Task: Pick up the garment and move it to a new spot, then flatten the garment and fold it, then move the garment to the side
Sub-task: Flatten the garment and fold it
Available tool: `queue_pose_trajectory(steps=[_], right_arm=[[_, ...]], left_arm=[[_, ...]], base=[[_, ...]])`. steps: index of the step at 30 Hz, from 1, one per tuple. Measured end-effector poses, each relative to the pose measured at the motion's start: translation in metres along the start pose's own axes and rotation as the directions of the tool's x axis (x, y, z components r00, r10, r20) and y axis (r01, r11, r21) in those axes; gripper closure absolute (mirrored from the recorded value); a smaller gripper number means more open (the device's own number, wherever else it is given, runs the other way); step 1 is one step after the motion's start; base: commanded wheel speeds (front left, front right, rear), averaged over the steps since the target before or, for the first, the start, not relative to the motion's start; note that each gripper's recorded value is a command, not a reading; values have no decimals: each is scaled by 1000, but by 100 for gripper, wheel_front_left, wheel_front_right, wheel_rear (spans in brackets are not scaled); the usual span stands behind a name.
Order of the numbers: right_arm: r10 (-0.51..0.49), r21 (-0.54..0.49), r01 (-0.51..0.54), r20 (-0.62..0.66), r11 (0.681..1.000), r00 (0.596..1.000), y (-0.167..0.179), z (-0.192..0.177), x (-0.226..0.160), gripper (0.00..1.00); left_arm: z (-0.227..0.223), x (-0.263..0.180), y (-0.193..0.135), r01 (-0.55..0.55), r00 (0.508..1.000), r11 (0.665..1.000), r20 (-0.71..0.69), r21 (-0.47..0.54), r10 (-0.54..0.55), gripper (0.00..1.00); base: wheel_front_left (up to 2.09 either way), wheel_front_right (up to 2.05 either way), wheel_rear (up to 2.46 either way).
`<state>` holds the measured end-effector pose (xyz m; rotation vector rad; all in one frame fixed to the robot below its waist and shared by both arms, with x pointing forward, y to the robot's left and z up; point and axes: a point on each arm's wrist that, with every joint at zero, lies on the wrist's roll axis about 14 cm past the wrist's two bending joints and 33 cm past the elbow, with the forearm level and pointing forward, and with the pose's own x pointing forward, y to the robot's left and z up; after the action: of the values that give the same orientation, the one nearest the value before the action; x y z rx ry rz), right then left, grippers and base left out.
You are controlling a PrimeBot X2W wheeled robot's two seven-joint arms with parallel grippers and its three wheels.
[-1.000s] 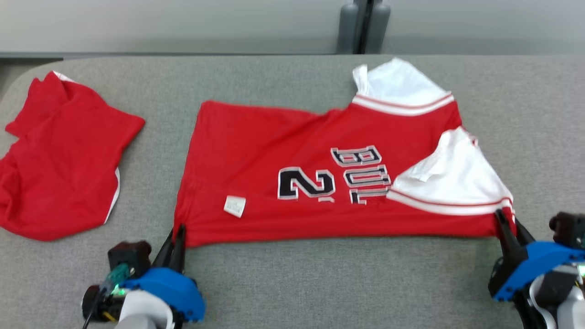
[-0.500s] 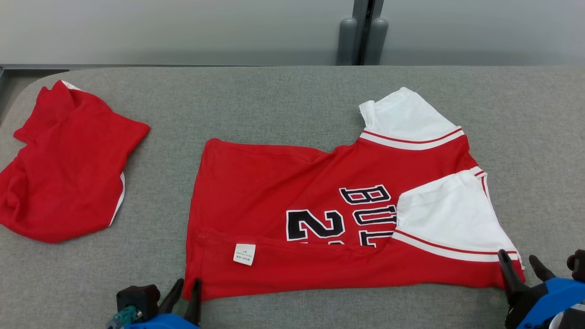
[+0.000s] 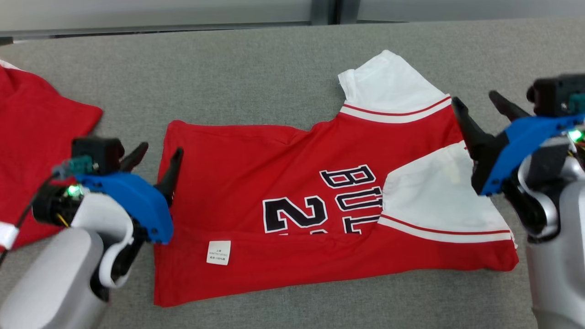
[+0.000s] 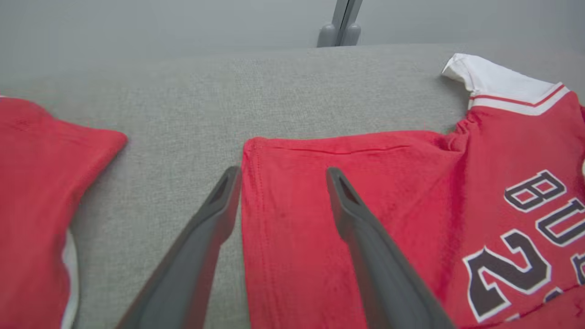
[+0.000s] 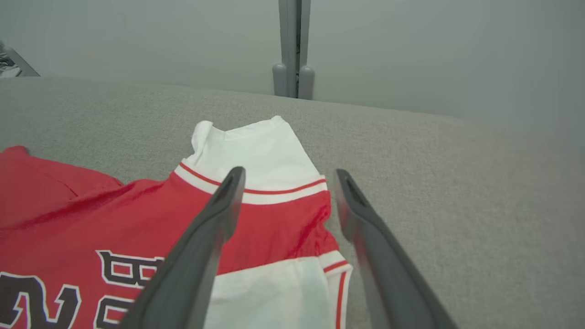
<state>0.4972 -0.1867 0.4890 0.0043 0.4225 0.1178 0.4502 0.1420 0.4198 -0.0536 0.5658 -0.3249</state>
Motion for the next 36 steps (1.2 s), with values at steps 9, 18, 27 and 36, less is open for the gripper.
queue_pose_trajectory(steps=[9, 18, 27, 36], right_arm=[[73, -35, -76, -83, 996, 994, 11, 7, 57, 0], [65, -31, -68, -82, 997, 995, 1, 8, 90, 0], [39, -17, -42, -126, 999, 991, -13, -7, 109, 0], [66, -81, -91, -267, 993, 961, 6, -20, 150, 0]], left_arm=[[12, 61, 29, 45, 972, 996, -228, -77, -61, 0], [-18, 78, 39, 23, 885, 988, -457, -155, -93, 0], [-30, 83, 39, 36, 863, 998, -501, -60, -61, 100], [-35, 82, 20, 125, 880, 992, -458, -27, -124, 100]], base=[[0, 0, 0], [0, 0, 0], [0, 0, 0], [0, 0, 0]])
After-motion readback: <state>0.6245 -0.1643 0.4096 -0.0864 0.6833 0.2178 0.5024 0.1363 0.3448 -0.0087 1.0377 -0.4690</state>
